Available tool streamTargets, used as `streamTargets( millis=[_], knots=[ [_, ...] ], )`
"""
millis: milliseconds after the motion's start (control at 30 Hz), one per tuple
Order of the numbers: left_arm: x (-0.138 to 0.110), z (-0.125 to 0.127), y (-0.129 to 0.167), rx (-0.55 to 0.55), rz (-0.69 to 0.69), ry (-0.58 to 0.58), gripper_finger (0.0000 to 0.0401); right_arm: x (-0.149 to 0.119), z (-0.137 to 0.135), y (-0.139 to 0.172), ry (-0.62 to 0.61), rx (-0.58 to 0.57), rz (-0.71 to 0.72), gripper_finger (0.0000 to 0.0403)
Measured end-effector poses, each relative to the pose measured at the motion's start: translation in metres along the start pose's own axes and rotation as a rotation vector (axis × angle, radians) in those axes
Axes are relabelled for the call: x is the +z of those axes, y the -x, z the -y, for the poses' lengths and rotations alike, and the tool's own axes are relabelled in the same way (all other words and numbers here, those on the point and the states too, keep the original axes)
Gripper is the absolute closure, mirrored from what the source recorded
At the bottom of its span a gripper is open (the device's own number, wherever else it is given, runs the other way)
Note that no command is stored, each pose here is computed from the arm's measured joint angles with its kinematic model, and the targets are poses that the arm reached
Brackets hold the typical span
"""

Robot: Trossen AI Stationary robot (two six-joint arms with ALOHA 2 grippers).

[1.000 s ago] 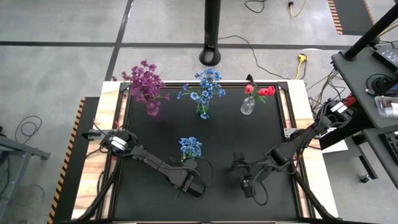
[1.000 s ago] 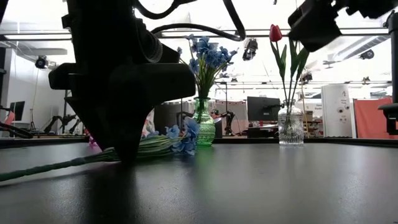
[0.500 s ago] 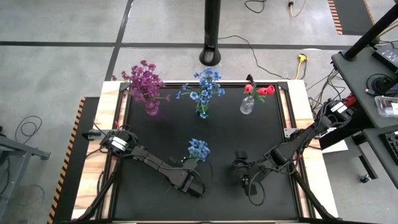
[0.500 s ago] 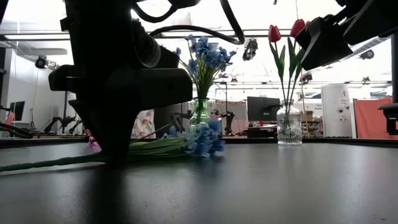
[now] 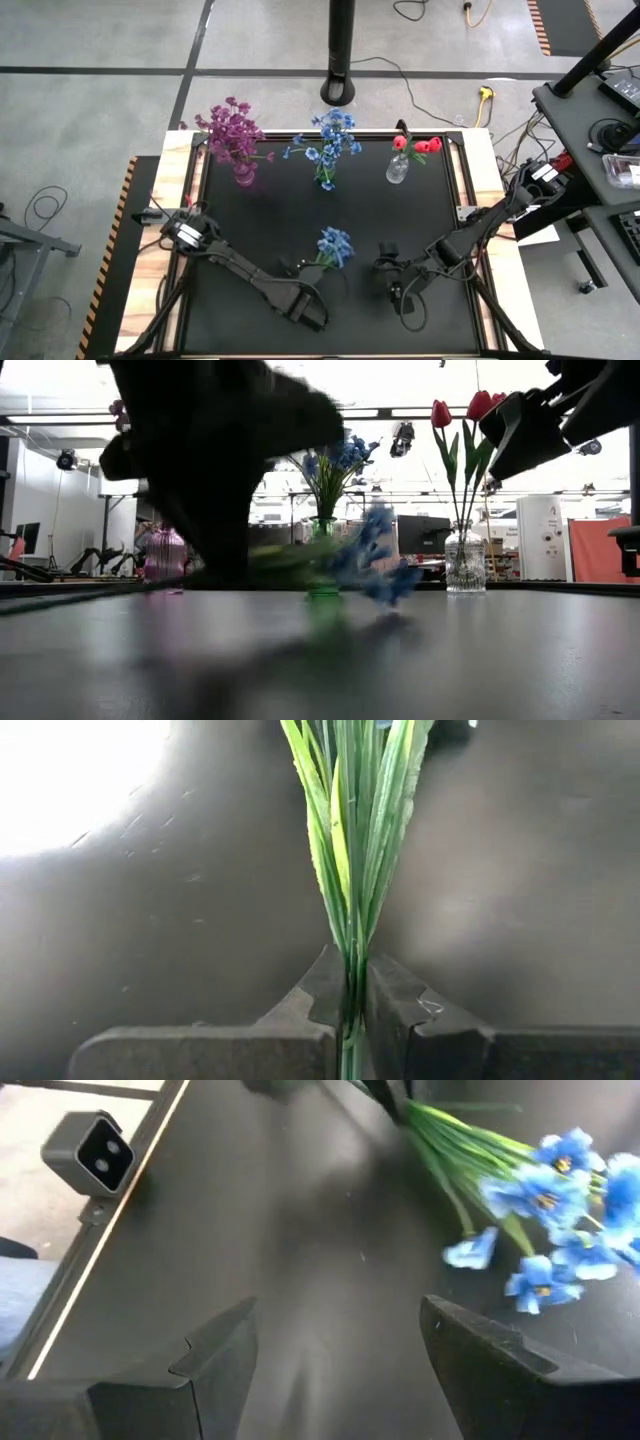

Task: Sort flowers into vase by color
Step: Put the blue flowers in the green vase

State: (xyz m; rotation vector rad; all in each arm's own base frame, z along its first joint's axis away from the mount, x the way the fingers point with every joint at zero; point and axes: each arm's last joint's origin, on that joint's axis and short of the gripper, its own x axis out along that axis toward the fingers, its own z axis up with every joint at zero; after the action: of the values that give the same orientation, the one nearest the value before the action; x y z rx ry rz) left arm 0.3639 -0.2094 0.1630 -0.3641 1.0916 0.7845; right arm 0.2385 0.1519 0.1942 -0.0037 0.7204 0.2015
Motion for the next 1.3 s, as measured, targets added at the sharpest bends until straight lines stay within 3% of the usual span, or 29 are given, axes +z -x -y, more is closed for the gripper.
streamTargets(
  millis=[400, 567, 733, 833, 1000, 1300],
  knots=[
    [0.006, 0.008, 0.087, -0.062, 0.061, -0.110, 0.0398, -0.016, -0.011, 0.002, 0.016, 0.026, -0.049, 0.0138],
    [0.010, 0.006, 0.133, -0.096, 0.301, -0.140, 0.0398, -0.020, -0.020, 0.004, 0.019, 0.059, -0.013, 0.0138],
    [0.012, 0.015, 0.161, -0.152, 0.541, -0.231, 0.0399, -0.028, -0.021, 0.002, 0.012, 0.026, 0.194, 0.0138],
    [0.015, 0.021, 0.162, -0.146, 0.626, -0.289, 0.0399, -0.032, -0.017, 0.004, -0.002, 0.026, 0.375, 0.0138],
    [0.025, 0.029, 0.140, -0.064, 0.702, -0.358, 0.0399, -0.036, -0.011, 0.014, 0.003, 0.070, 0.606, 0.0138],
    [0.042, 0.022, 0.099, 0.117, 0.661, -0.549, 0.0399, -0.043, -0.008, 0.014, 0.033, 0.038, 0.604, 0.0138]
  ],
)
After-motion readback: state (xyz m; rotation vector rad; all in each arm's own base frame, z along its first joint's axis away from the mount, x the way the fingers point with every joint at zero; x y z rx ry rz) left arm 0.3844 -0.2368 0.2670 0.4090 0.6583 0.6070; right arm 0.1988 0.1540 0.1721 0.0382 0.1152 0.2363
